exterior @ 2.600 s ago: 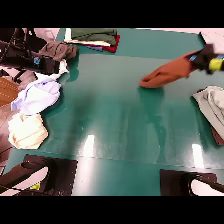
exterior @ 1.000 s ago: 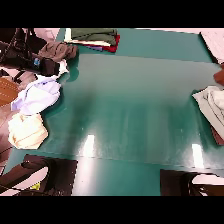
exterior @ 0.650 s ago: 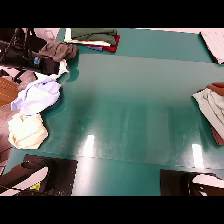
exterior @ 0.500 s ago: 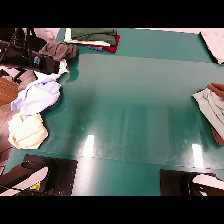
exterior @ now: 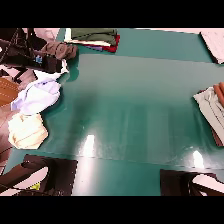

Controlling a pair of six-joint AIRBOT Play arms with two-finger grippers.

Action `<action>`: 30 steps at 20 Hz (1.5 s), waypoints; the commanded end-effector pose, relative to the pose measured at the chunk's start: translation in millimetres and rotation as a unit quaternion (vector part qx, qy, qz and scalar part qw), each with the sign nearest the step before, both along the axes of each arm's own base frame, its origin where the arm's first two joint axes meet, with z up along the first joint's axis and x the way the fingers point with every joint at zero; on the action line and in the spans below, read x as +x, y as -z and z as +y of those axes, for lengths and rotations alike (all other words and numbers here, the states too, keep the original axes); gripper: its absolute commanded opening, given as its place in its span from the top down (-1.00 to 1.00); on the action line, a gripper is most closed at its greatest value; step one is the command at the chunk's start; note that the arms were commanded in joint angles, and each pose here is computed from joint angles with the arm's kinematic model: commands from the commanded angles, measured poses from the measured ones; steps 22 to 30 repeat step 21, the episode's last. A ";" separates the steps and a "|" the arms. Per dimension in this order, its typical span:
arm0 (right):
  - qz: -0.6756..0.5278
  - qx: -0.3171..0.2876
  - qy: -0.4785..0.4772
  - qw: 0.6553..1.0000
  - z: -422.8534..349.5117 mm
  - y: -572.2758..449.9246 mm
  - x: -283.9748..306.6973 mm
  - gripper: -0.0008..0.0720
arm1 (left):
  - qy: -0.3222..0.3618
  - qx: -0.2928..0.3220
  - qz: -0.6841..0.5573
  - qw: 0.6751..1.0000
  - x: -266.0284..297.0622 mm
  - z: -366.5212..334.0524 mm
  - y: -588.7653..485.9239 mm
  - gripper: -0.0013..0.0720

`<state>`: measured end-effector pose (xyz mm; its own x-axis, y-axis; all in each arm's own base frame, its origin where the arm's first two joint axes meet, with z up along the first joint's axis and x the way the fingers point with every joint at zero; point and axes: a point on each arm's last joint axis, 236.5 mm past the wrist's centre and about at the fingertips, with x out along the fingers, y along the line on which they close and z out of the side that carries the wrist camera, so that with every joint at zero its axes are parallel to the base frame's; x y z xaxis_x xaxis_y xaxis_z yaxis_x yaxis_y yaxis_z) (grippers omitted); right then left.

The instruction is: Fold the shirts.

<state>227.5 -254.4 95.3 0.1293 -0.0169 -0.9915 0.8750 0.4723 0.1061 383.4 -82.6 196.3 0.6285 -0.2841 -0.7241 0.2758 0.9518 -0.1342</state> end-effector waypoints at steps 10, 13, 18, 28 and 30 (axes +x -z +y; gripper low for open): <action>-0.140 -0.116 -0.226 0.957 136.3 -154.9 57.5 -0.86 | -0.005 -0.026 0.005 1.000 1.7 -7.5 0.0 0.89; -0.169 -0.100 -0.341 0.919 230.6 -138.1 50.6 -0.60 | -0.005 -0.026 0.003 1.000 2.5 -7.5 -0.7 0.88; -0.200 -0.048 -0.503 0.840 356.1 -66.1 30.9 0.91 | -0.005 -0.027 0.003 1.000 2.6 -7.5 -0.8 0.89; -0.149 -0.022 -0.547 0.824 381.8 -24.1 5.6 0.91 | -0.006 -0.027 0.001 1.000 3.4 -7.4 -1.5 0.88; -0.149 -0.022 -0.547 0.824 381.8 -24.1 5.6 0.91 | -0.006 -0.027 0.001 1.000 3.4 -7.4 -1.5 0.88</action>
